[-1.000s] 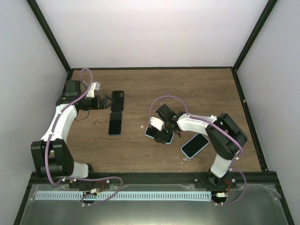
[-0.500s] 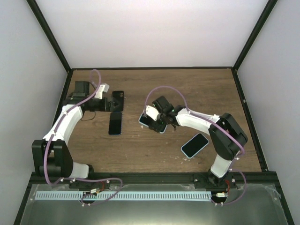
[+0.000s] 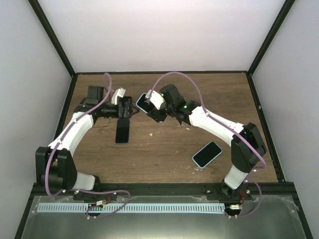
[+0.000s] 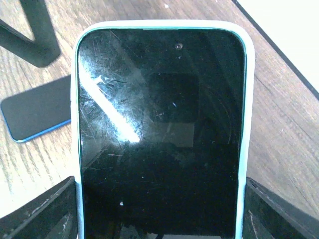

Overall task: Take the phone out of the phone case
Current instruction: Adjust the phone.

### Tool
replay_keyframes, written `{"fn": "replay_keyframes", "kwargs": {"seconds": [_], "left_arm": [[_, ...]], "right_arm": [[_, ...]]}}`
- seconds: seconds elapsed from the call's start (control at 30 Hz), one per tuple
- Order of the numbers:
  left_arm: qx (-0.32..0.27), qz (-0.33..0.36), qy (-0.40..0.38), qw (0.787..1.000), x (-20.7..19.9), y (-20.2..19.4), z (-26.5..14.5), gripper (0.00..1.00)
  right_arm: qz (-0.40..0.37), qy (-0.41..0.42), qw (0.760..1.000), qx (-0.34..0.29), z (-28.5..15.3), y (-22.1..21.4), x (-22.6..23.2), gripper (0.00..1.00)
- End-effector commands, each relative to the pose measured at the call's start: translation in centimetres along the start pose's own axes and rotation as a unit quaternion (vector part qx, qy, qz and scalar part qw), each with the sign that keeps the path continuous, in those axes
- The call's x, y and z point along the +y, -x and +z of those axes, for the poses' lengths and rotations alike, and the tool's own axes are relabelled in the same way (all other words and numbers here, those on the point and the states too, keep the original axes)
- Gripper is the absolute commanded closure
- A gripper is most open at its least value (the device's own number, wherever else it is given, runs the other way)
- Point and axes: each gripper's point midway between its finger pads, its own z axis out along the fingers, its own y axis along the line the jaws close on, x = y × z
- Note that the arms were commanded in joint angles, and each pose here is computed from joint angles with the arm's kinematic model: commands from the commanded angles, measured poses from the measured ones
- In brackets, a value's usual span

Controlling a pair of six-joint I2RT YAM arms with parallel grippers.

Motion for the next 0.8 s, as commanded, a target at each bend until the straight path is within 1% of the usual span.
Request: {"fn": "replay_keyframes", "kwargs": {"seconds": [0.0,0.13,0.27,0.33,0.5,0.57,0.63,0.77], "left_arm": [[-0.02,-0.026,-0.044,0.998,-1.1,1.4,0.4,0.25],[-0.028,-0.047,-0.061,0.997,-1.3,2.2,0.7,0.33],[-0.026,-0.05,-0.066,0.996,-1.8,2.6,1.3,0.41],[-0.021,-0.047,-0.069,0.996,-2.0,2.4,1.6,0.48],[-0.017,-0.046,-0.068,0.997,-2.0,2.2,1.9,0.73],[-0.018,-0.043,-0.062,0.997,-1.9,2.3,1.8,0.79],[-0.017,-0.043,-0.056,0.997,-1.7,2.3,1.8,0.84],[-0.011,-0.032,-0.054,0.998,-1.8,2.2,1.6,0.95]], "right_arm": [[0.008,0.007,0.997,-0.078,-3.2,5.4,0.3,0.31],[0.005,0.014,0.996,-0.086,-3.5,6.1,1.3,0.31],[0.001,0.015,0.996,-0.089,-3.6,6.5,1.8,0.31],[0.0,0.014,0.996,-0.089,-3.5,6.6,1.9,0.31],[-0.002,0.008,0.996,-0.086,-3.4,6.4,2.0,0.3],[-0.002,0.003,0.997,-0.082,-3.3,6.0,1.8,0.28],[-0.003,-0.001,0.997,-0.072,-3.2,5.5,1.8,0.25],[-0.008,0.03,0.998,-0.062,-3.5,4.7,2.7,0.08]]}}
